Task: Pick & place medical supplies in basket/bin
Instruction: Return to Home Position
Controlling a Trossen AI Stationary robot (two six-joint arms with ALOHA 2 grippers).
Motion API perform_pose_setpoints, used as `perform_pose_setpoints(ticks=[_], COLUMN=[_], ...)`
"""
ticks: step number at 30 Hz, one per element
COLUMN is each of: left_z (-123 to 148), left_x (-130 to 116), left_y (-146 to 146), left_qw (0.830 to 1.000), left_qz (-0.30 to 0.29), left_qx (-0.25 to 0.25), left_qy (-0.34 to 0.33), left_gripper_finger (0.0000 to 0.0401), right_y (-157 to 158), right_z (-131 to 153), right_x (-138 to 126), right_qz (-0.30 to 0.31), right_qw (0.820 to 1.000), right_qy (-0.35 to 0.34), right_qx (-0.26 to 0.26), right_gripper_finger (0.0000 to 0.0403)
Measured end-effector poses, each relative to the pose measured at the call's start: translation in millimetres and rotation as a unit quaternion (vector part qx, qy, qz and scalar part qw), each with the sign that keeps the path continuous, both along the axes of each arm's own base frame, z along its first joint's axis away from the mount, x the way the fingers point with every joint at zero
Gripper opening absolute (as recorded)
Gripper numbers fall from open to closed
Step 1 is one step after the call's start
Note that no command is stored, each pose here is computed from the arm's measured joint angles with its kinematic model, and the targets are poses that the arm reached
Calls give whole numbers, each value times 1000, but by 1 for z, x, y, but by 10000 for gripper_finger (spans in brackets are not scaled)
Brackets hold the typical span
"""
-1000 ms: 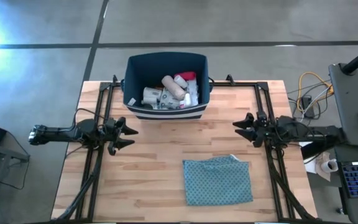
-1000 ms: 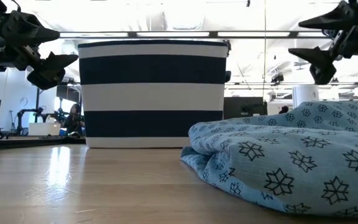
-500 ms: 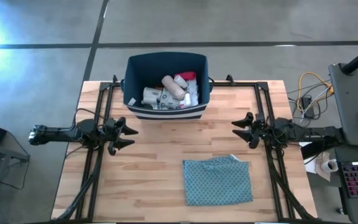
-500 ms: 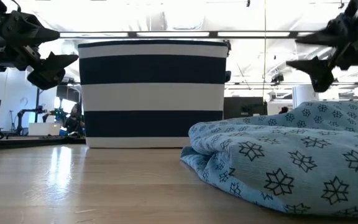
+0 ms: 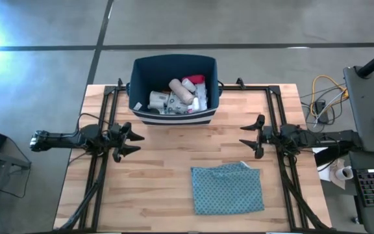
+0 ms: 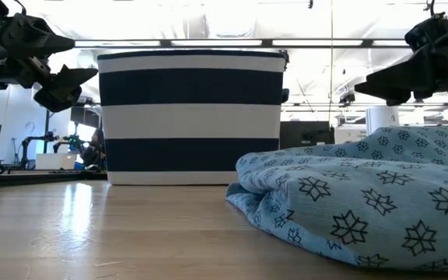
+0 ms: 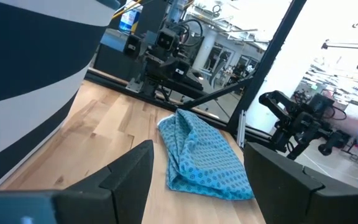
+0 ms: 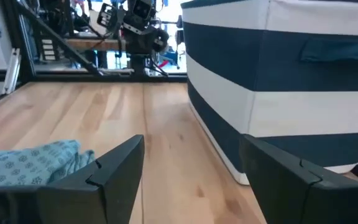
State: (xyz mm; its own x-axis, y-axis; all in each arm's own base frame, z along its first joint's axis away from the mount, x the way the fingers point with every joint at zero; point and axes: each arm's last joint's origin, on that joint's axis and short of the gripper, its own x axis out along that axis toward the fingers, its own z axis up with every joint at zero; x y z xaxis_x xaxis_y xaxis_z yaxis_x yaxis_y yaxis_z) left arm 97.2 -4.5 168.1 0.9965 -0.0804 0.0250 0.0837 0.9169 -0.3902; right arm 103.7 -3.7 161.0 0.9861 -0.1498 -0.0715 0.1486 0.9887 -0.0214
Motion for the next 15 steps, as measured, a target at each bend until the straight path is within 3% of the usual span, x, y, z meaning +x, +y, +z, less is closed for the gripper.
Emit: perform_pose_setpoints(ticks=[15], left_z=[0], left_x=[0], left_y=[0], left_qw=[1000], left_qz=[0], left_qx=[0], left_qy=[0], left_gripper_finger=[230], right_y=[0], right_z=[4], right_x=[-3], right_qz=[0], right_qw=[1000], right_qy=[-28], right_qx=[8], right_gripper_finger=[249])
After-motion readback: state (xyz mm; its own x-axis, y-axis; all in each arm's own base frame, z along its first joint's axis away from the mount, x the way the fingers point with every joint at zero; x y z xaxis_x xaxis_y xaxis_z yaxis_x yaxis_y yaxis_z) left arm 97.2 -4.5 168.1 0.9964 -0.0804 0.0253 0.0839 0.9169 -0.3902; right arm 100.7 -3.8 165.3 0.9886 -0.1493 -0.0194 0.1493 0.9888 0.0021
